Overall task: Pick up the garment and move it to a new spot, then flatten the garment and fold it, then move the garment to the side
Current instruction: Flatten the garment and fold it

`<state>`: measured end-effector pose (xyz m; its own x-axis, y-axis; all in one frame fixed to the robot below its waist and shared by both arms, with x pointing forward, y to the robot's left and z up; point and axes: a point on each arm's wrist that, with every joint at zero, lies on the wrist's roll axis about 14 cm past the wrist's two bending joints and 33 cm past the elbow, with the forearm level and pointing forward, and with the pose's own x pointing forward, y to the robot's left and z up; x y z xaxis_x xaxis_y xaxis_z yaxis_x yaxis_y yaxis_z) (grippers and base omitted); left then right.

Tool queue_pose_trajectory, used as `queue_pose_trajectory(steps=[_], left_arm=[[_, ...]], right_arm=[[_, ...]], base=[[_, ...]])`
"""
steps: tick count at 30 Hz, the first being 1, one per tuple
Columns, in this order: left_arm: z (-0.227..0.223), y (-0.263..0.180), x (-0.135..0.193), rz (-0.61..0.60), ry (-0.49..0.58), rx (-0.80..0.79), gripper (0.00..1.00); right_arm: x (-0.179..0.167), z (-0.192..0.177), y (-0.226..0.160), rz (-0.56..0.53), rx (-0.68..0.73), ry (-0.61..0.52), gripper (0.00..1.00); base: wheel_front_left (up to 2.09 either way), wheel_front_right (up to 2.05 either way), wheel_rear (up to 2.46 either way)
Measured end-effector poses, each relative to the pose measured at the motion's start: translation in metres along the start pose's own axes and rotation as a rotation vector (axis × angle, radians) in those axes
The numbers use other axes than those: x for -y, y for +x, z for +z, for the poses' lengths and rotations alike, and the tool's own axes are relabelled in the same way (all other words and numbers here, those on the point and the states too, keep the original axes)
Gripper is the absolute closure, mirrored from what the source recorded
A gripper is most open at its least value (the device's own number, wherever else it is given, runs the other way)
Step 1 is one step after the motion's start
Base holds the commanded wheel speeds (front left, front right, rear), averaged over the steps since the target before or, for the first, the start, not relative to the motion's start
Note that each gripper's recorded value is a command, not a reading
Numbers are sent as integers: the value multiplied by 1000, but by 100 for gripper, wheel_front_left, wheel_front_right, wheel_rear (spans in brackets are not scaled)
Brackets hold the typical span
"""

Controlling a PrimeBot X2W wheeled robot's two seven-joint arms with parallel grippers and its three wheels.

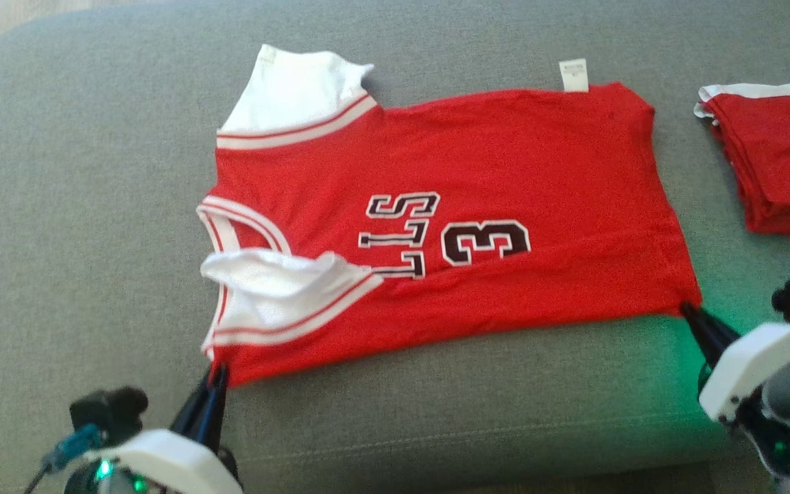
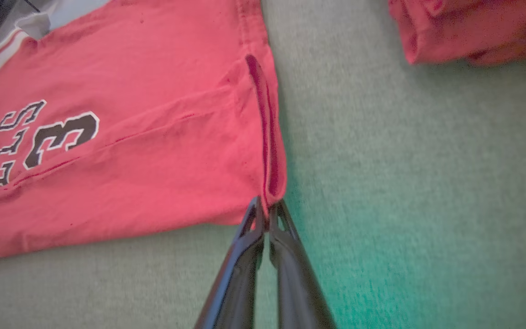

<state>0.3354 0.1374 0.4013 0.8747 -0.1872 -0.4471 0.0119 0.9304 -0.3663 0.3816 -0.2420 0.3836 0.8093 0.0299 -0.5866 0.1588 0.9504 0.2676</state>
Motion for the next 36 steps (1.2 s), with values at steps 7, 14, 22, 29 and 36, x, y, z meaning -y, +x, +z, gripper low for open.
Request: queue_pose_trajectory(steps=[7,14,22,29,36], left_arm=[[-22,-15,-6,40,-30,-104,95],[-2,-13,-11,68,6,-50,0],[115,39,6,-40,199,194,0],[174,124,42,-167,406,142,0],[171,202,49,-191,403,-20,0]], right_arm=[[4,-20,-13,-12,-73,29,81],[6,15,-20,-34,39,35,0],[-15,49,-26,3,159,7,0],[-42,42,0,64,112,-20,0],[-41,40,21,60,108,-27,0]], base=[[0,0,0],[0,0,0],[0,0,0],[0,0,0],[0,0,0]])
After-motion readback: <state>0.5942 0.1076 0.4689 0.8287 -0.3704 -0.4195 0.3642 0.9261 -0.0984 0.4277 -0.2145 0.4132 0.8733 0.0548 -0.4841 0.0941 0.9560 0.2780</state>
